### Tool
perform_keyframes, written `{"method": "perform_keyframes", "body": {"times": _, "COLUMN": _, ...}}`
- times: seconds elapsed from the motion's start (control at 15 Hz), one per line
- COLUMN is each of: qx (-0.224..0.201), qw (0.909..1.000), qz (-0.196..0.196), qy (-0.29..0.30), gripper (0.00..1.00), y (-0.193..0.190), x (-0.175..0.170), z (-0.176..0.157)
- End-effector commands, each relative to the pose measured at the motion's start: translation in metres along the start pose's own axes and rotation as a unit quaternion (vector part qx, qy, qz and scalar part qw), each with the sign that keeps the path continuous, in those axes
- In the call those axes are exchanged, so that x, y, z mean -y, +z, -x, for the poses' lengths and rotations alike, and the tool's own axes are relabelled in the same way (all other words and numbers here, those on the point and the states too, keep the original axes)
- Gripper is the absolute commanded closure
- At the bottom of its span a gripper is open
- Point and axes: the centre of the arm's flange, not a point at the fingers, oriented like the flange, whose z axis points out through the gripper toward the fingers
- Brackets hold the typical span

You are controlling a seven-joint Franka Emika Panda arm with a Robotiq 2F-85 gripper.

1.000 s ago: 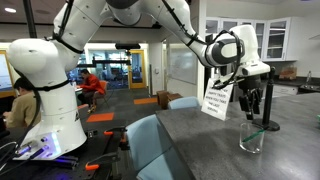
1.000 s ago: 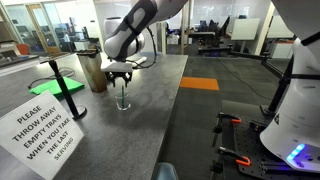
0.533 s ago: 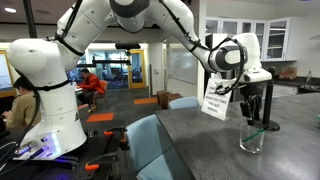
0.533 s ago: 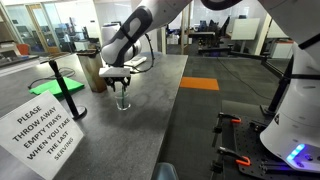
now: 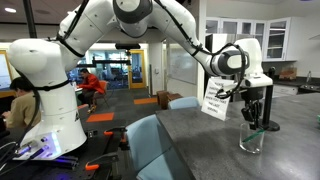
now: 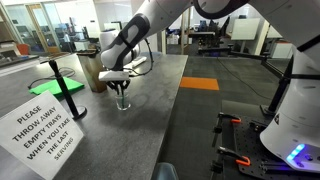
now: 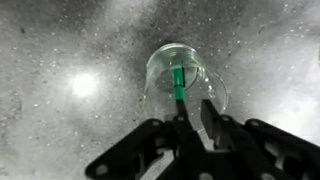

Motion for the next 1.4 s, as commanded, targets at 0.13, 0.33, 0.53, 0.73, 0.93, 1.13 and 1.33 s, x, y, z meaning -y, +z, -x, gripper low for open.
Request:
{"method": "perform_keyframes", "body": {"times": 0.13, "qx": -0.001, "qw": 0.9996, "qz": 0.021, "qy": 0.017, "gripper": 0.72, "y": 0.007, "x": 0.011, "z": -0.007}}
{"method": "perform_keyframes", "body": {"times": 0.33, "qx": -0.006, "qw": 0.9996, "qz": 0.023, "qy": 0.017, "gripper": 0.68, "y": 0.011, "x": 0.014, "z": -0.009}}
{"method": "perform_keyframes", "body": {"times": 0.53, "qx": -0.008, "qw": 0.9995, "qz": 0.026, "qy": 0.017, "gripper": 0.67, "y": 0.017, "x": 0.016, "z": -0.008}}
{"method": "perform_keyframes", "body": {"times": 0.73, "qx": -0.01, "qw": 0.9994, "qz": 0.031, "qy": 0.012, "gripper": 0.67, "y": 0.023, "x": 0.017, "z": -0.006}}
{"method": "perform_keyframes", "body": {"times": 0.93, "qx": -0.009, "qw": 0.9993, "qz": 0.035, "qy": 0.008, "gripper": 0.64, "y": 0.029, "x": 0.016, "z": -0.005}}
{"method": "perform_keyframes", "body": {"times": 1.13, "qx": -0.01, "qw": 0.9992, "qz": 0.039, "qy": 0.003, "gripper": 0.79, "y": 0.032, "x": 0.016, "z": -0.006}}
{"method": "perform_keyframes", "body": {"times": 1.33, "qx": -0.009, "qw": 0.9991, "qz": 0.041, "qy": -0.003, "gripper": 1.0, "y": 0.034, "x": 0.015, "z": -0.005}}
